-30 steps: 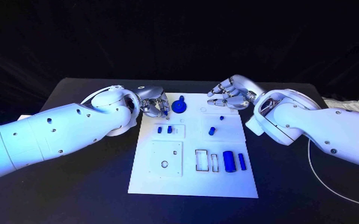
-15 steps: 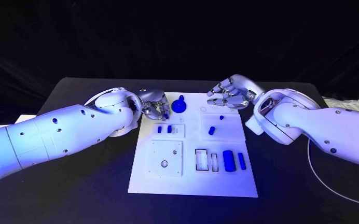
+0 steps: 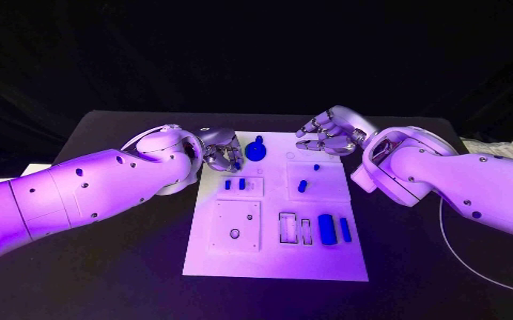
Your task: Assemble the parts on the task board
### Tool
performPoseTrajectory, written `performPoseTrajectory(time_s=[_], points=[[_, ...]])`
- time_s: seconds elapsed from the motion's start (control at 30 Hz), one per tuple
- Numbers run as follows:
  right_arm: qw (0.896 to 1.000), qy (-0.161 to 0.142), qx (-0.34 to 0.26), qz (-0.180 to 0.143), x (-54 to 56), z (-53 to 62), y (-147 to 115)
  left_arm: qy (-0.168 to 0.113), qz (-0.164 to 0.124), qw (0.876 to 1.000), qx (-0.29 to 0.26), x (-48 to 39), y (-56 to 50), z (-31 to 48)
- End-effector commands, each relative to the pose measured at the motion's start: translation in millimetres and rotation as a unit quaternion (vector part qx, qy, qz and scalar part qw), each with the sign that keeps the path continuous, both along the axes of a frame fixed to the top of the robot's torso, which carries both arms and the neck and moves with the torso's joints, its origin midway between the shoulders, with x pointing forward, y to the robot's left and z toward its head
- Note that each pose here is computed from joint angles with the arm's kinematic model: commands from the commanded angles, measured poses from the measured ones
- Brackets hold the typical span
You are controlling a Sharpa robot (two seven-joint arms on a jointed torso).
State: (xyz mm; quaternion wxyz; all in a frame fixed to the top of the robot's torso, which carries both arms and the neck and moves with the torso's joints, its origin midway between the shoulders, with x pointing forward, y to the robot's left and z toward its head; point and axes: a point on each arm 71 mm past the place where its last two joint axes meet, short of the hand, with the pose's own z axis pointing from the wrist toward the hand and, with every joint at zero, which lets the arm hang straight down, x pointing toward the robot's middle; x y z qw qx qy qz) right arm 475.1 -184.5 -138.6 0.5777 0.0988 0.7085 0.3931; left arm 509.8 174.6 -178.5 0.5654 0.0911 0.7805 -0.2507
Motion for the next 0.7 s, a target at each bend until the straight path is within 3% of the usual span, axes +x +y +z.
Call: performPoseTrajectory(time_s=[0.03,0.7], points=[[1.000,-0.002,-0.001,0.006,-0.7,0.1,1.5,0.016,-0.010,1.000,0.005,-3.0,-4.2,-4.6],[1.000,-0.001,-0.001,0.005,-0.9,0.0,1.1,0.023,-0.008,1.000,0.012,-3.7,-5.7,-5.7]])
